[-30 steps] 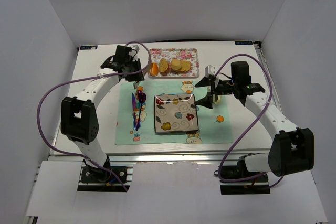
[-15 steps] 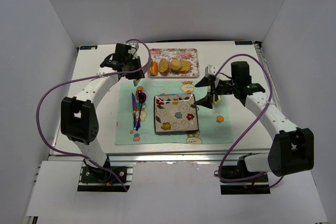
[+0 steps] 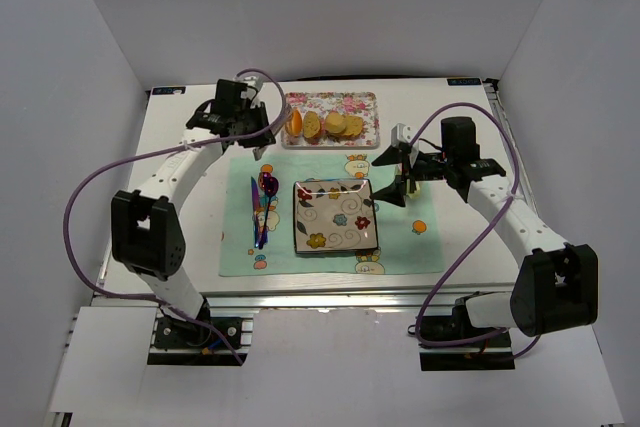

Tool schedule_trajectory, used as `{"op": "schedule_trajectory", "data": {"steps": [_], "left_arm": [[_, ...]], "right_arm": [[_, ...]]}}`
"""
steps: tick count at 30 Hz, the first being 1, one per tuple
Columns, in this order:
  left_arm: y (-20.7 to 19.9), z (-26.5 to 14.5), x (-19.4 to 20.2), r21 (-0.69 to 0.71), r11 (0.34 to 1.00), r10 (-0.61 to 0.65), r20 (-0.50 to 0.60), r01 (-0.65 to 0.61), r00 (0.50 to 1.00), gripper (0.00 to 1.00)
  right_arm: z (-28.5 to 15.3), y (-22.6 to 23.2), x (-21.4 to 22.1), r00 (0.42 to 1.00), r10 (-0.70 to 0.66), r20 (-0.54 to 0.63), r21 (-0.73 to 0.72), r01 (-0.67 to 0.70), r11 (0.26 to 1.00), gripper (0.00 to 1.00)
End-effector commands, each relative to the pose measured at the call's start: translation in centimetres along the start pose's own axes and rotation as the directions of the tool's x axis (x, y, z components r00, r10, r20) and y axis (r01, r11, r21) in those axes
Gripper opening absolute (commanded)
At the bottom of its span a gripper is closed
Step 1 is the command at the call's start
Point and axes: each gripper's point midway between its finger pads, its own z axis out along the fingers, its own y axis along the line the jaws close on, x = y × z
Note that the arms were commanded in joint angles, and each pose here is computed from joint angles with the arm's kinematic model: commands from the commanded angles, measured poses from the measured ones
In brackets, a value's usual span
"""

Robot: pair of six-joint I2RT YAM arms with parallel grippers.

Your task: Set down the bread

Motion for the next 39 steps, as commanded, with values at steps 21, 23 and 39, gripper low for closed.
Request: {"op": "schedule_trajectory", "data": {"steps": [21,23,39], "left_arm": [[-12.3,-7.3,15.2,0.486,0.874,0.101,-0.133,-0.024,0.986,0.00],[-12.1,-7.2,15.6,0.478,0.878,0.107,-0.145,-0.025,0.984,0.00],[-13.2,-9.3,11.0,0.463,0.881,0.099,0.009,-0.092,0.995,0.00]], "right_arm": [[-2.0,-0.9,-1.9,0.999,-0.036,0.015,0.055,0.035,0.998,0.89],[-2.1,-0.9,-1.9,0.999,-0.034,0.015,0.057,0.033,0.998,0.89],[-2.0,-0.6,-1.5,1.000,-0.019,0.016,0.049,0.018,0.999,0.89]]}}
